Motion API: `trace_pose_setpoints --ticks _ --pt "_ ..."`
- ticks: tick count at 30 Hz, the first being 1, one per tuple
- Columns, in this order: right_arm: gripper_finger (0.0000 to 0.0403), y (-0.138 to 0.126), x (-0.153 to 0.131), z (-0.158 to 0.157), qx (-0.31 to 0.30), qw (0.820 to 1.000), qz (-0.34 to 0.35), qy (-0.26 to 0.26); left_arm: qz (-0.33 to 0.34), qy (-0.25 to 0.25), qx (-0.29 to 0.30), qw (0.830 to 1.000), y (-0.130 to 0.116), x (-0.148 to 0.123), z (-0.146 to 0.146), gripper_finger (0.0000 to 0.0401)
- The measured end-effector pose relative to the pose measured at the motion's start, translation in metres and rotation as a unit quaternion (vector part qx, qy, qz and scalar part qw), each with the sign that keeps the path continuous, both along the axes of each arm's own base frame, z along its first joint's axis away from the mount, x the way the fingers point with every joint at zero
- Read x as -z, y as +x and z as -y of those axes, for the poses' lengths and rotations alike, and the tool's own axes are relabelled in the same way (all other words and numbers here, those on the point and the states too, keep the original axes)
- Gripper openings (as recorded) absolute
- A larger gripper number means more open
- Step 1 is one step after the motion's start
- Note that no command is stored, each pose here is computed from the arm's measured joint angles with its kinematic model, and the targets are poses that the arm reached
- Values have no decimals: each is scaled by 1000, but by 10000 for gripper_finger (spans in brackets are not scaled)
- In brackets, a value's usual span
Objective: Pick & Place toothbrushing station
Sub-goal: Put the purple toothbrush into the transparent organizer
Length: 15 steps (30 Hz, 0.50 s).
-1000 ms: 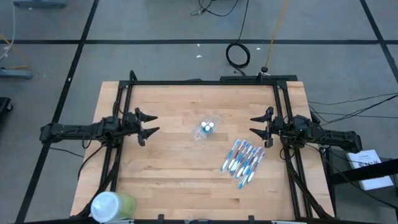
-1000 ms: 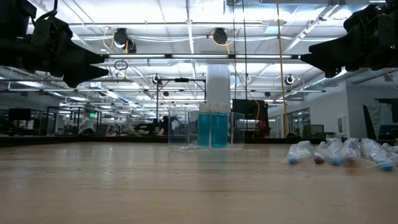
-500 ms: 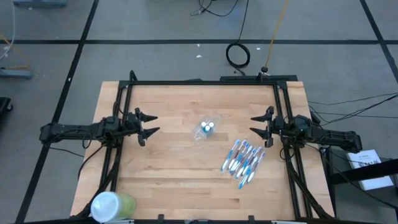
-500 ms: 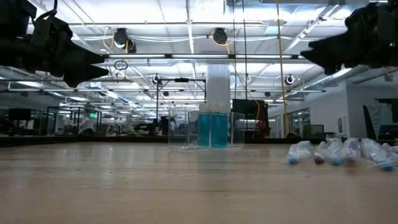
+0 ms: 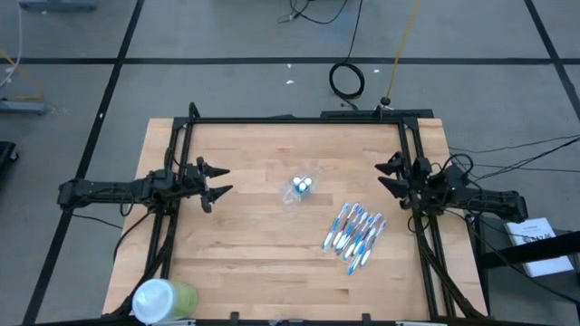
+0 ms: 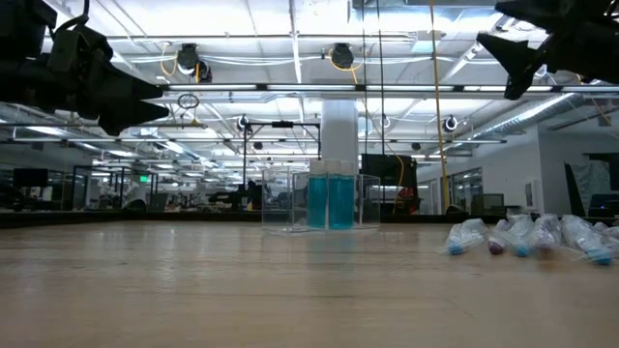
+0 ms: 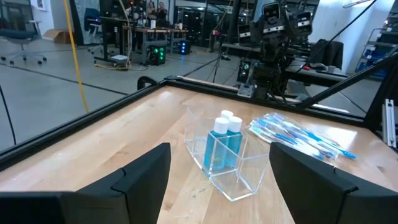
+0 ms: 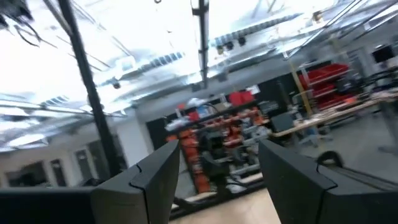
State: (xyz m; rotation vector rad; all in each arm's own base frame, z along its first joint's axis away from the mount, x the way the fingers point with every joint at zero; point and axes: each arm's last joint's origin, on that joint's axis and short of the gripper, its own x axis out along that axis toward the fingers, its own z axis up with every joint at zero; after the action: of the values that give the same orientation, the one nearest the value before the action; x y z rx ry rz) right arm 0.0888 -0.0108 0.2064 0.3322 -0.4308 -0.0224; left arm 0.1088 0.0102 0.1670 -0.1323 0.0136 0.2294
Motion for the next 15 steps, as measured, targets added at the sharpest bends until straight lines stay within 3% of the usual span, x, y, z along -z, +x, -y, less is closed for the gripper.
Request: trace_pose_setpoints --ticks 4,8,10,12,15 --pt "212 -1 -2 -1 -25 1000 11 12 0 0 0 1000 0 0 0 283" --pt "212 -3 -8 0 -8 999 43 11 0 0 0 1000 0 0 0 283" --pt "212 2 -5 -2 -22 1000 11 18 0 0 0 1000 0 0 0 283" --pt "212 11 1 -4 -33 997 -70 25 0 0 0 1000 0 0 0 283" --pt "212 22 -26 -11 -43 990 -130 22 0 0 0 1000 0 0 0 283"
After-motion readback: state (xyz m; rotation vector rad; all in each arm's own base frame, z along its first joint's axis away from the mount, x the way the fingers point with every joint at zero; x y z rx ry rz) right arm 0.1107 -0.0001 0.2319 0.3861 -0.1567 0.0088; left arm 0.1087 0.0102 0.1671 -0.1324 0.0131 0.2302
